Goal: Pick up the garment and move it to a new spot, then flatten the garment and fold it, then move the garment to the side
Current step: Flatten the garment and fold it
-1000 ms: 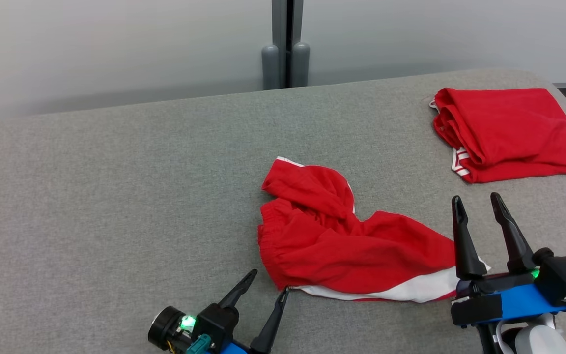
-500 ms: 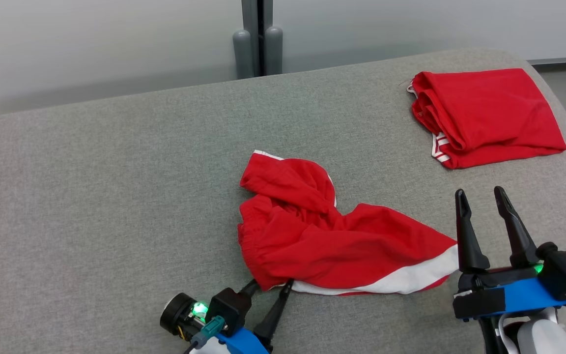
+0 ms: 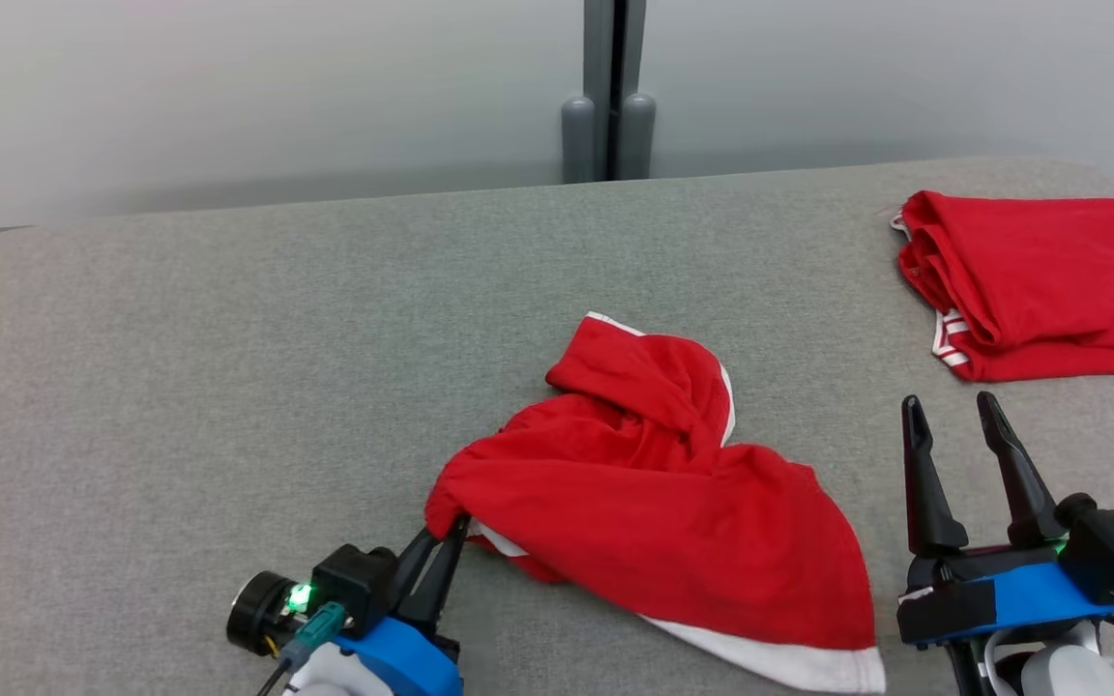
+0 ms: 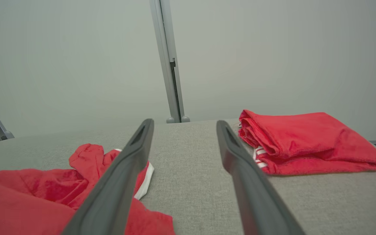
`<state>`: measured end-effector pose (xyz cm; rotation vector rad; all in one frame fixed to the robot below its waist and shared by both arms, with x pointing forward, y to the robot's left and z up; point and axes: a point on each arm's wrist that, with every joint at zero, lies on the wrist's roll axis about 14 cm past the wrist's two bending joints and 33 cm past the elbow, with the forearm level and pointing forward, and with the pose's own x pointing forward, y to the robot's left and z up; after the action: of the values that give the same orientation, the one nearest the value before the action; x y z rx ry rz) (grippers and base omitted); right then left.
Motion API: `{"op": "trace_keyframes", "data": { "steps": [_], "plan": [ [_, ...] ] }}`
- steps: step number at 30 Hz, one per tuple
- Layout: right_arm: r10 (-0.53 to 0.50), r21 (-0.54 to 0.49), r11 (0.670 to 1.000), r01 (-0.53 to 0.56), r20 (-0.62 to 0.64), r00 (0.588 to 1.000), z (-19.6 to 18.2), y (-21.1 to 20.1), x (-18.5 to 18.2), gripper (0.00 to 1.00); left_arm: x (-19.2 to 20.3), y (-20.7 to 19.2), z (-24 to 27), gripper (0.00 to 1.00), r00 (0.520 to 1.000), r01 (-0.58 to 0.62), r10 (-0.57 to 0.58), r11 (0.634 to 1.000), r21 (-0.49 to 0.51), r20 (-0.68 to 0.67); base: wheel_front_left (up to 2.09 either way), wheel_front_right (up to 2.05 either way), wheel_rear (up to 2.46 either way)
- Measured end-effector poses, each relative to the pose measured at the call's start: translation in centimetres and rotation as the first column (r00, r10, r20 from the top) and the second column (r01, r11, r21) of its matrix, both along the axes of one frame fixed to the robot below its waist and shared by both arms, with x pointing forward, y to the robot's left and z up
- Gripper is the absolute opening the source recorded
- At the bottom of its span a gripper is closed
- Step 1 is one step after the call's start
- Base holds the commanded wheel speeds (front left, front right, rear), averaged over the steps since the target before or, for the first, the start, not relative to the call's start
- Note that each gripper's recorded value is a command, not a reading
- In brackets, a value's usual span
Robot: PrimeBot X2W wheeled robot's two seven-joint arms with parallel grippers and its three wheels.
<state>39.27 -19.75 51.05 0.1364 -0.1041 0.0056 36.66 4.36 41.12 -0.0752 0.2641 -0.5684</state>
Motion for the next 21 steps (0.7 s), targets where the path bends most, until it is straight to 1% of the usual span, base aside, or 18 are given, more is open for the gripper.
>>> {"op": "trace_keyframes", "data": {
  "steps": [4,9,12,13,14,15,16,21],
  "plan": [
    [0.030,0.005,1.000,-0.030,-0.003,1.000,-0.1,1.0,0.5,1.00,0.0,3.1,-0.1,0.00,0.996,-0.085,0.085,0.996,0.023,0.005,0.00,0.00,0.00],
    [0.046,0.009,0.999,-0.046,-0.015,0.999,-0.6,1.6,0.8,1.00,-0.5,7.1,-0.8,0.00,0.984,-0.178,0.178,0.982,0.067,-0.006,0.00,0.00,0.00],
    [0.049,0.011,0.999,-0.049,-0.023,0.999,-0.8,1.8,1.0,1.00,-0.9,8.6,-1.4,0.00,0.976,-0.213,0.216,0.973,0.086,-0.022,0.00,0.00,0.00],
    [0.050,0.011,0.999,-0.050,-0.025,0.998,-0.9,1.8,1.0,1.00,-1.1,8.9,-1.6,0.02,0.975,-0.216,0.220,0.972,0.092,-0.029,0.00,0.00,0.00],
    [0.052,0.012,0.999,-0.052,-0.028,0.998,-1.0,1.9,1.1,1.00,-1.2,9.0,-1.7,0.35,0.975,-0.218,0.222,0.972,0.091,-0.031,0.00,0.00,0.00],
    [0.054,0.012,0.998,-0.054,-0.028,0.998,-1.0,1.9,1.1,1.00,-1.3,8.9,-1.6,0.90,0.975,-0.219,0.222,0.972,0.089,-0.029,0.00,0.00,0.00],
    [0.056,0.013,0.998,-0.056,-0.029,0.998,-1.0,2.0,1.0,1.00,-1.3,8.9,-1.5,1.00,0.974,-0.221,0.224,0.971,0.086,-0.027,0.00,0.00,0.00],
    [0.059,0.017,0.998,-0.059,-0.030,0.998,-1.0,2.1,0.8,1.00,-1.3,8.9,-0.8,1.00,0.971,-0.236,0.237,0.969,0.070,-0.010,0.00,0.00,0.00]
  ]
}}
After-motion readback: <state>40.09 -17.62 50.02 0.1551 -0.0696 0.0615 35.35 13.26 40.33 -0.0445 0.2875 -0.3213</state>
